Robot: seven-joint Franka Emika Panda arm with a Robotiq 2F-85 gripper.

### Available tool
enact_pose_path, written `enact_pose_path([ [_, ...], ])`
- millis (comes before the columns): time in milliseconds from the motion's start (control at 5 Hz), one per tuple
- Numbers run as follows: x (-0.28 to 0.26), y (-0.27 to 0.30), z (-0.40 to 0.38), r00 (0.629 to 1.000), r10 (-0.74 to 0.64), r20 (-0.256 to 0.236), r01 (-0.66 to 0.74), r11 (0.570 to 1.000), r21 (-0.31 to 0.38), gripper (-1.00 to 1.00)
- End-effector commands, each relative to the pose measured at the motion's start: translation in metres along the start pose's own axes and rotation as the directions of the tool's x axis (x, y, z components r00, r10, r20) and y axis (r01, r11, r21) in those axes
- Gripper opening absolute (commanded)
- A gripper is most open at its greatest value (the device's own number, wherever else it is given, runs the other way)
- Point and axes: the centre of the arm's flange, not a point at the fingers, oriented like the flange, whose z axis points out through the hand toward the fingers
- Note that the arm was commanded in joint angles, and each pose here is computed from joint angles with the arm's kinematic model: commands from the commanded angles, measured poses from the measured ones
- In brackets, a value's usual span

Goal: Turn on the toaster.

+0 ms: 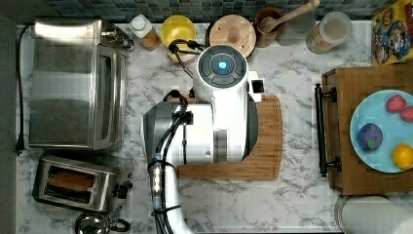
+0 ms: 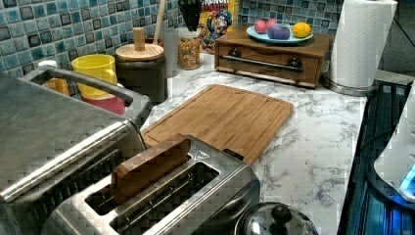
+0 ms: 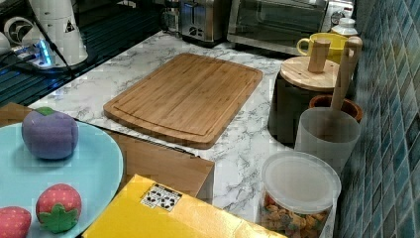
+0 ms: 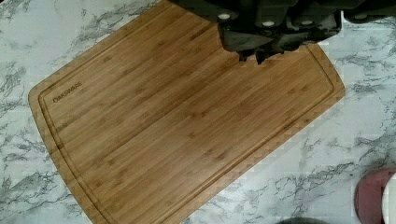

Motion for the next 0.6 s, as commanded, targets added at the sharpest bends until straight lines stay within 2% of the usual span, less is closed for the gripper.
enact_pose_path([
  [200,-0.001,-0.002,0.0,1.0,-0.022,-0.001,0.022,1.0,0.002,-1.0],
  [600,-0.066,-0.031,0.026,0.973,-0.23,0.009,0.23,0.972,0.051,-1.0],
])
